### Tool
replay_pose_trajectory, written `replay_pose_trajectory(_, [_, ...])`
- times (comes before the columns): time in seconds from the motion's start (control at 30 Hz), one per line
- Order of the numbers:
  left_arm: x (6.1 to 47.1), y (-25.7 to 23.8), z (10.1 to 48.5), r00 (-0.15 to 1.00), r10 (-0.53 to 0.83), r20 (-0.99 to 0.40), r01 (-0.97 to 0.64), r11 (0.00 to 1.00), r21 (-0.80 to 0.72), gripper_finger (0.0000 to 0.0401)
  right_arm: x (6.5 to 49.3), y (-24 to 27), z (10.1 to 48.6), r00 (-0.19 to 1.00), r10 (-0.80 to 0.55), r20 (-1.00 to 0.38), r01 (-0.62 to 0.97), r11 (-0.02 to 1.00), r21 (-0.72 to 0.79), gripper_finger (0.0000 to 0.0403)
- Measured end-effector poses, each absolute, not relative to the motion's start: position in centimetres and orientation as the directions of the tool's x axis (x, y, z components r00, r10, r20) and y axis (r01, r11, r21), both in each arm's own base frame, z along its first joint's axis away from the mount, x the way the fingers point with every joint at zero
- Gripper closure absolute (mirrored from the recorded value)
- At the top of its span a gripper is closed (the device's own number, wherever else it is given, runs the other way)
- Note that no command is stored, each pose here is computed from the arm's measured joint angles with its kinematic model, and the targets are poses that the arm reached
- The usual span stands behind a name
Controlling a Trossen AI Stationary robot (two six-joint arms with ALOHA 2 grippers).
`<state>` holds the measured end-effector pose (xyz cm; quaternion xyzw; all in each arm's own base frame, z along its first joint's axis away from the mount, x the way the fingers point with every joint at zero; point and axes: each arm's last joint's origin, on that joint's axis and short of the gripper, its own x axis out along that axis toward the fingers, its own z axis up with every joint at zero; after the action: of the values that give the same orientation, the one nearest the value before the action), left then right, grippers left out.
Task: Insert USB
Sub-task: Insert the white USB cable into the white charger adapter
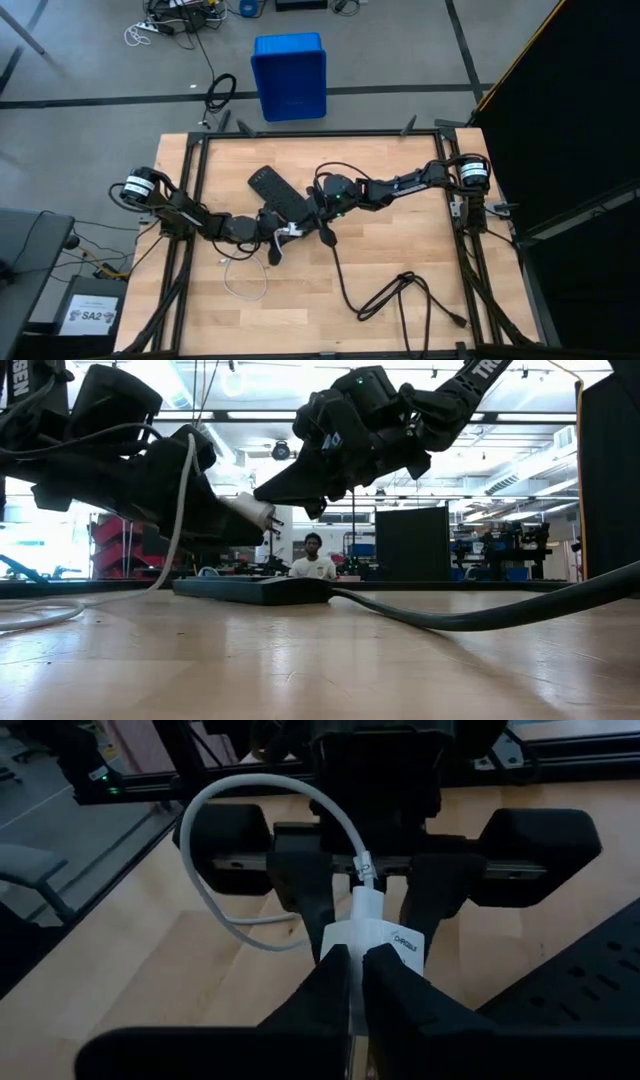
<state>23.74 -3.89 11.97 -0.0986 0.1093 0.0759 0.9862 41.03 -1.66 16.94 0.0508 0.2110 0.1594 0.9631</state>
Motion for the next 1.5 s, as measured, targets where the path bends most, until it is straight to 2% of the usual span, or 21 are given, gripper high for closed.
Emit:
replay_pose_trajectory(0.33, [23.8,-3.9,12.2,0.971,0.123,-0.204,-0.159,0.973,-0.169,0.0236,41.0,-1.5,16.8,0.857,0.329,-0.396,-0.285,0.944,0.166,0.0399])
replay_pose_trajectory(0.4, [23.9,-3.9,12.5,0.974,0.136,-0.179,-0.168,0.971,-0.173,0.0230,41.0,-1.5,16.8,0.854,0.333,-0.400,-0.288,0.942,0.170,0.0401])
replay_pose_trajectory(0.47, [24.2,-3.9,13.6,0.985,0.144,-0.099,-0.161,0.967,-0.198,0.0229,40.9,-1.5,16.0,0.840,0.320,-0.438,-0.268,0.947,0.176,0.0402])
replay_pose_trajectory(0.57, [24.1,-4.0,13.5,0.986,0.135,-0.093,-0.151,0.969,-0.197,0.0232,40.8,-1.4,15.9,0.837,0.314,-0.448,-0.263,0.949,0.173,0.0401])
replay_pose_trajectory(0.9, [24.1,-3.7,13.7,0.986,0.147,-0.075,-0.159,0.970,-0.183,0.0286,40.8,-1.3,16.0,0.838,0.298,-0.457,-0.248,0.954,0.168,0.0398])
replay_pose_trajectory(1.13, [24.1,-3.7,14.1,0.989,0.146,-0.025,-0.148,0.975,-0.169,0.0392,40.8,-1.4,16.0,0.847,0.273,-0.456,-0.217,0.961,0.171,0.0384])
replay_pose_trajectory(1.5, [23.3,-3.6,17.1,0.987,0.126,0.098,-0.113,0.985,-0.128,0.0401,40.9,-1.5,16.3,0.860,0.254,-0.443,-0.201,0.966,0.164,0.0343])
